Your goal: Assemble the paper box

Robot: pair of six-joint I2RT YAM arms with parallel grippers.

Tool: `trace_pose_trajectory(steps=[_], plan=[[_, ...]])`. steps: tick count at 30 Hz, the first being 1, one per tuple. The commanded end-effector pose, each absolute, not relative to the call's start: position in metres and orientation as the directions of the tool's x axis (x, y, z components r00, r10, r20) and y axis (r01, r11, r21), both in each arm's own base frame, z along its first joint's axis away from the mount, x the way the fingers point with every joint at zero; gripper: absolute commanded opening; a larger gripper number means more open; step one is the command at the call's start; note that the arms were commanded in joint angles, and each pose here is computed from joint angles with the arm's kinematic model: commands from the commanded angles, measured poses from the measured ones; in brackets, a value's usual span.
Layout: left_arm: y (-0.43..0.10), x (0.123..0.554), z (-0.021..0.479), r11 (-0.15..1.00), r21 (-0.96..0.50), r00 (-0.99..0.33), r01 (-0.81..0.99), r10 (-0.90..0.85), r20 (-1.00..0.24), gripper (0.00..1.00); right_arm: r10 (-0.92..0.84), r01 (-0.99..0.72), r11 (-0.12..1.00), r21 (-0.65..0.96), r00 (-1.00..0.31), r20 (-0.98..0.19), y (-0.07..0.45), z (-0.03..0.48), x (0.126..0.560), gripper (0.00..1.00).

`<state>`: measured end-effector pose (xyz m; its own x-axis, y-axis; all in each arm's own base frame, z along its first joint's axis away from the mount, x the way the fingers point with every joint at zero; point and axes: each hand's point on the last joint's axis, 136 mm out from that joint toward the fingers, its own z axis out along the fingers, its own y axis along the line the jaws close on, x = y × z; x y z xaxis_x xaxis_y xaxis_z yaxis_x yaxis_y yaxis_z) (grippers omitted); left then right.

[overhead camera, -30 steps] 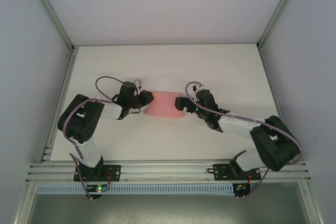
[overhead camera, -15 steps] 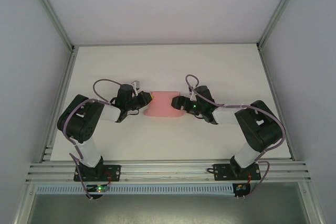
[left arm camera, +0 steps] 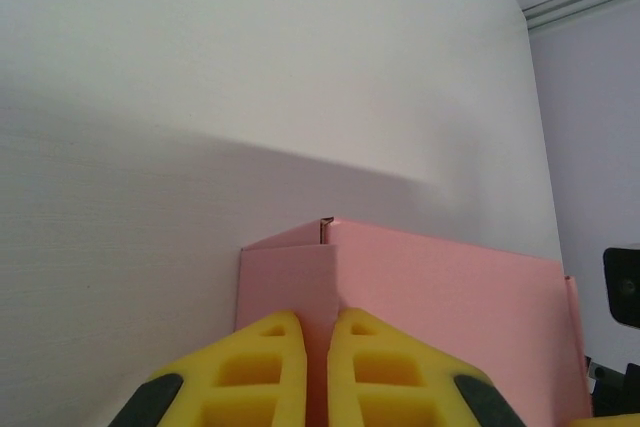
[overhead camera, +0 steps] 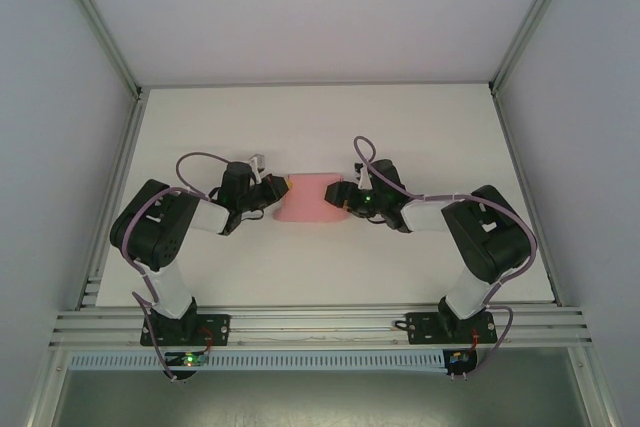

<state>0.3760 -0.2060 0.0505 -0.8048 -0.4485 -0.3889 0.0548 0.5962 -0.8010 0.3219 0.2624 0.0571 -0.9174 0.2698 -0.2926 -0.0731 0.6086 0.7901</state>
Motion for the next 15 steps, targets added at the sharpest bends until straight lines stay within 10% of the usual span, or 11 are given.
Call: trace_pose_trajectory(steps=[1, 7, 9, 13, 15], plan=[[-0.193, 0.35, 0.001, 0.649, -0.756, -0.858, -0.084, -0.433, -0.277, 0.0, 0.267, -0.139, 0.547, 0.826, -0.906, -0.329, 0.273, 0.083, 0.331, 0.52], [-0.207, 0.368, 0.04, 0.605, -0.795, -0.837, 0.045, -0.411, -0.36, 0.14, 0.279, -0.158, 0.533, 0.831, -0.894, -0.35, 0.269, 0.097, 0.329, 0.43], [-0.21, 0.375, 0.063, 0.607, -0.786, -0.813, 0.119, -0.396, -0.428, 0.31, 0.284, -0.163, 0.532, 0.831, -0.89, -0.357, 0.267, 0.103, 0.328, 0.43], [-0.207, 0.385, 0.112, 0.72, -0.644, -0.737, 0.256, -0.285, -0.612, 0.99, 0.311, -0.141, 0.53, 0.836, -0.885, -0.347, 0.255, 0.111, 0.326, 0.43], [-0.206, 0.382, 0.137, 0.789, -0.503, -0.676, 0.352, -0.157, -0.72, 1.0, 0.332, -0.121, 0.519, 0.846, -0.884, -0.33, 0.248, 0.115, 0.325, 0.43]])
